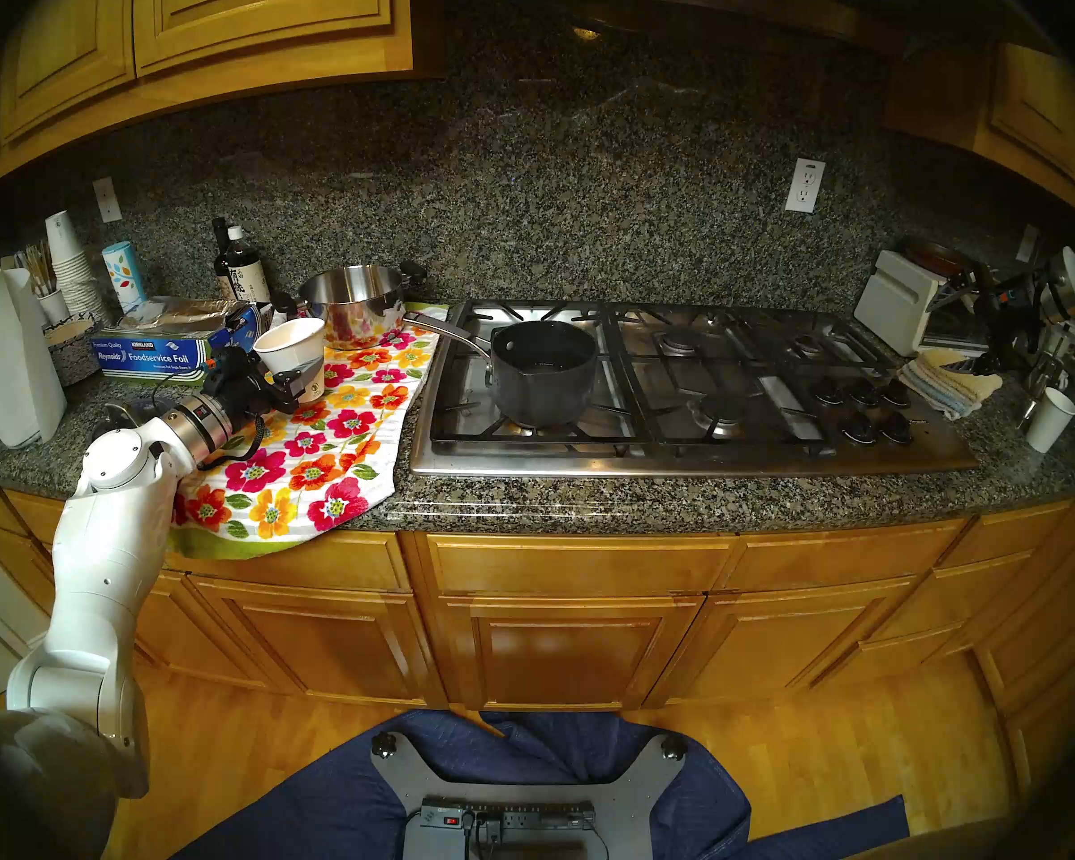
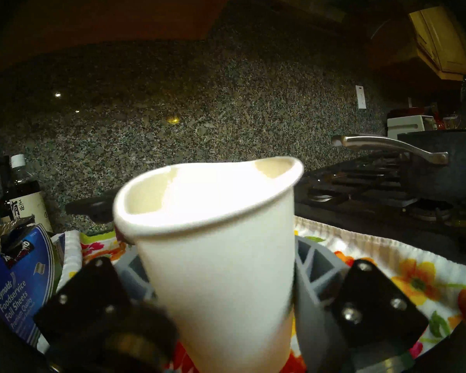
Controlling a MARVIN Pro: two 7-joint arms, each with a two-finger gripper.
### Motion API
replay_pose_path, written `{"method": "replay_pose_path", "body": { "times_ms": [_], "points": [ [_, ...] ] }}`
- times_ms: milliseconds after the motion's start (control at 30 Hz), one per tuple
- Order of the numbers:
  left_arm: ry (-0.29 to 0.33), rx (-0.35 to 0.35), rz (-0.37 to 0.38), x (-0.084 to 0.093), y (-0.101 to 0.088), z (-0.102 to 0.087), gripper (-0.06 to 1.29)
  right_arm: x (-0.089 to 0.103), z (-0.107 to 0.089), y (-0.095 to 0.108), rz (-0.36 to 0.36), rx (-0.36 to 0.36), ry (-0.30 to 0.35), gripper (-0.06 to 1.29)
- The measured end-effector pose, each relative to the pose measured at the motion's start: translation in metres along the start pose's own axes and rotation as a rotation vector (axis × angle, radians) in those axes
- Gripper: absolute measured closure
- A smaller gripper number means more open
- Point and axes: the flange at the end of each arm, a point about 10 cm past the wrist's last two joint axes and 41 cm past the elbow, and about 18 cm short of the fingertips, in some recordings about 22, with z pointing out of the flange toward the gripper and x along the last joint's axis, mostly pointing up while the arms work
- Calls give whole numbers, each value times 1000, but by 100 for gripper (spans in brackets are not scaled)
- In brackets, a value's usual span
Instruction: Pick up the water cup, pour water into the pot, turn on the stove
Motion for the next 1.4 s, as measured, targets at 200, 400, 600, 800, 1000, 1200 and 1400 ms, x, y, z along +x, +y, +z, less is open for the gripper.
{"method": "replay_pose_path", "body": {
  "times_ms": [200,400,600,800,1000,1200,1400],
  "points": [
    [-14,-19,16,-1,6,-3,57,0,0,0,0,0,0,0],
    [-30,-30,28,-3,9,-4,57,0,0,0,0,0,0,0],
    [-37,-34,36,-4,10,-4,57,0,0,0,0,0,0,0],
    [-41,-36,40,-4,11,-4,56,0,0,0,0,0,0,0],
    [-42,-36,40,-4,11,-5,44,0,0,0,0,0,0,0],
    [-40,-33,39,-4,11,-5,31,0,0,0,0,0,0,0],
    [-36,-27,36,-5,9,-7,2,0,0,0,0,0,0,0]
  ]
}}
